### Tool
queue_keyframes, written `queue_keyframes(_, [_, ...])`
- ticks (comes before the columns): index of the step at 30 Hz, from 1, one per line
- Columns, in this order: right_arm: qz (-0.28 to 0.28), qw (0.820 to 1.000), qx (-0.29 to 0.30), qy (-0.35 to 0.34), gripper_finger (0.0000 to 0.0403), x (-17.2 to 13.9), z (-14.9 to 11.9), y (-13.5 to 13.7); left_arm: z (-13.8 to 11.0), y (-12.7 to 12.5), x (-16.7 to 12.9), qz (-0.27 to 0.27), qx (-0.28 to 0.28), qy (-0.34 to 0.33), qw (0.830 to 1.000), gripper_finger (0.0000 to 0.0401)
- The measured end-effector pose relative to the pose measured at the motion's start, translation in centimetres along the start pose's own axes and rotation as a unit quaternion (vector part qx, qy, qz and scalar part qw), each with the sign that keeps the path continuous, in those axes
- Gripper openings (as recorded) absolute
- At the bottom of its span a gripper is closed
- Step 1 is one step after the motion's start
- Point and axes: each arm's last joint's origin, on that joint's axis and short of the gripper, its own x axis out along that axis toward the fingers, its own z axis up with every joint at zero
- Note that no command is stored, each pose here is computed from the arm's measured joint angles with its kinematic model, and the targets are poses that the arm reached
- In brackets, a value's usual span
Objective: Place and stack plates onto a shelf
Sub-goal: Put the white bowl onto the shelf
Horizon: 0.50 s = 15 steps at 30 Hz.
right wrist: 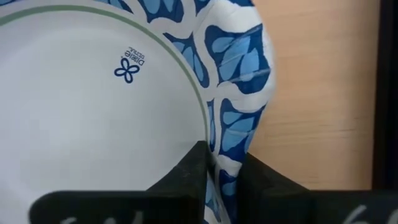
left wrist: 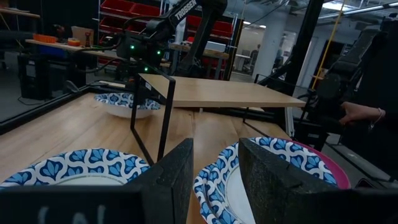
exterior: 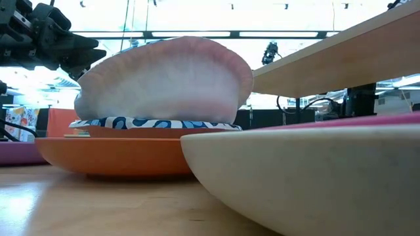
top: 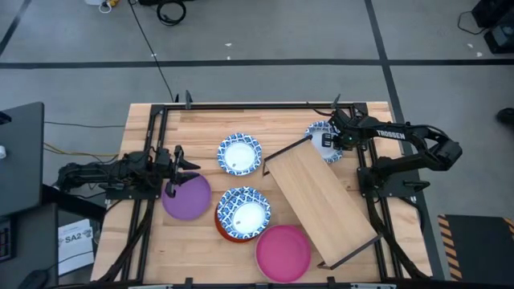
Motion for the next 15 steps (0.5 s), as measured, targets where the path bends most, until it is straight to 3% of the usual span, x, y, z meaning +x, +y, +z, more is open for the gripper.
queue_keyframes(8, [0.004,1.000,-0.004,-0.003,0.0008,0.02,0.06,0.08,-0.01,0.00,0.00,0.000,0.000,0.000,1.000,0.0133])
queue_keyframes(15, [0.017,1.000,-0.002,-0.020,0.0008,-0.43,0.12,0.05,0.00,0.00,0.00,0.000,0.000,0.000,1.000,0.0133])
